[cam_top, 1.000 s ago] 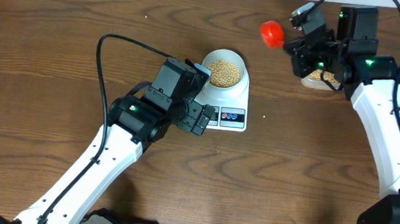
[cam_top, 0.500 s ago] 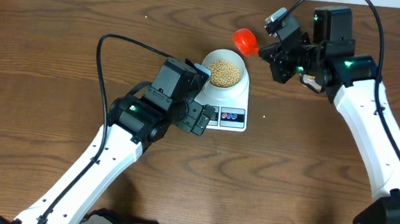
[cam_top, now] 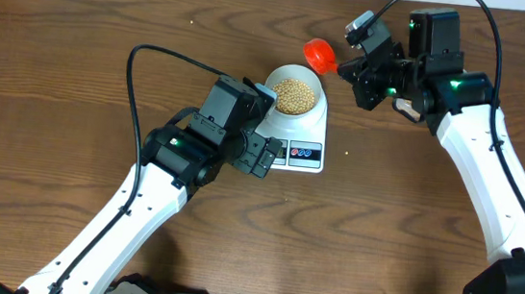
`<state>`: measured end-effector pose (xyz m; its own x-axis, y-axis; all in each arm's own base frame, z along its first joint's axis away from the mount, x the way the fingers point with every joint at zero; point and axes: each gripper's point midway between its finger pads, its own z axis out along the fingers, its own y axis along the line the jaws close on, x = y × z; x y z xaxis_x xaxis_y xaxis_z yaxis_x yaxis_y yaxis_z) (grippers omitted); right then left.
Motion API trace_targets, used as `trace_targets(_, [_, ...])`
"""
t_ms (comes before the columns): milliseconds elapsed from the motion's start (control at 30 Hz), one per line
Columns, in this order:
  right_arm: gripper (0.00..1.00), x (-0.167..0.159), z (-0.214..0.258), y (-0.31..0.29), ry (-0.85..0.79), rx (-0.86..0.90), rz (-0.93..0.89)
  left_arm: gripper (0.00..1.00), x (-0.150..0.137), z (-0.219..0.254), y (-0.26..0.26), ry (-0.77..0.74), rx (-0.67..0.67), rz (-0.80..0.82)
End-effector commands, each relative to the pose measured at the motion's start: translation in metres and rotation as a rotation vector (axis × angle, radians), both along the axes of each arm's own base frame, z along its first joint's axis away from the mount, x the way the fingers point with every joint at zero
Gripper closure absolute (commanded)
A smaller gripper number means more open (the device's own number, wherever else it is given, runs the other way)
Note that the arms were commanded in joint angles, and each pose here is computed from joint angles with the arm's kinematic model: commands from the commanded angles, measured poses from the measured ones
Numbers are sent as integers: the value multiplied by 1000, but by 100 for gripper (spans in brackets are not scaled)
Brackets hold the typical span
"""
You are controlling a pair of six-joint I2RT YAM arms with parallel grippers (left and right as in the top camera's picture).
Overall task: Scoop item into bowl and weigh 50g on scale
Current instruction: 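Carry the filled scoop left over the grey bowl with the right gripper, then tilt the scoop to pour soybeans into the bowl with the right gripper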
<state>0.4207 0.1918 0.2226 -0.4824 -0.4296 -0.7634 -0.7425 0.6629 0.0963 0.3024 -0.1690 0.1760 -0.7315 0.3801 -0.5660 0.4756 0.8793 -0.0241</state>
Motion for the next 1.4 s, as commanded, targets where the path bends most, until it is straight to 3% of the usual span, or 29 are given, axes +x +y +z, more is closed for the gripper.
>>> trace_targets(0, [99, -3, -4, 5, 24, 12, 12, 2, 2, -3, 3, 3, 13, 12])
trace_targets(1367, [99, -5, -6, 5, 33, 8, 12, 2, 2, -3, 3, 4, 13, 12])
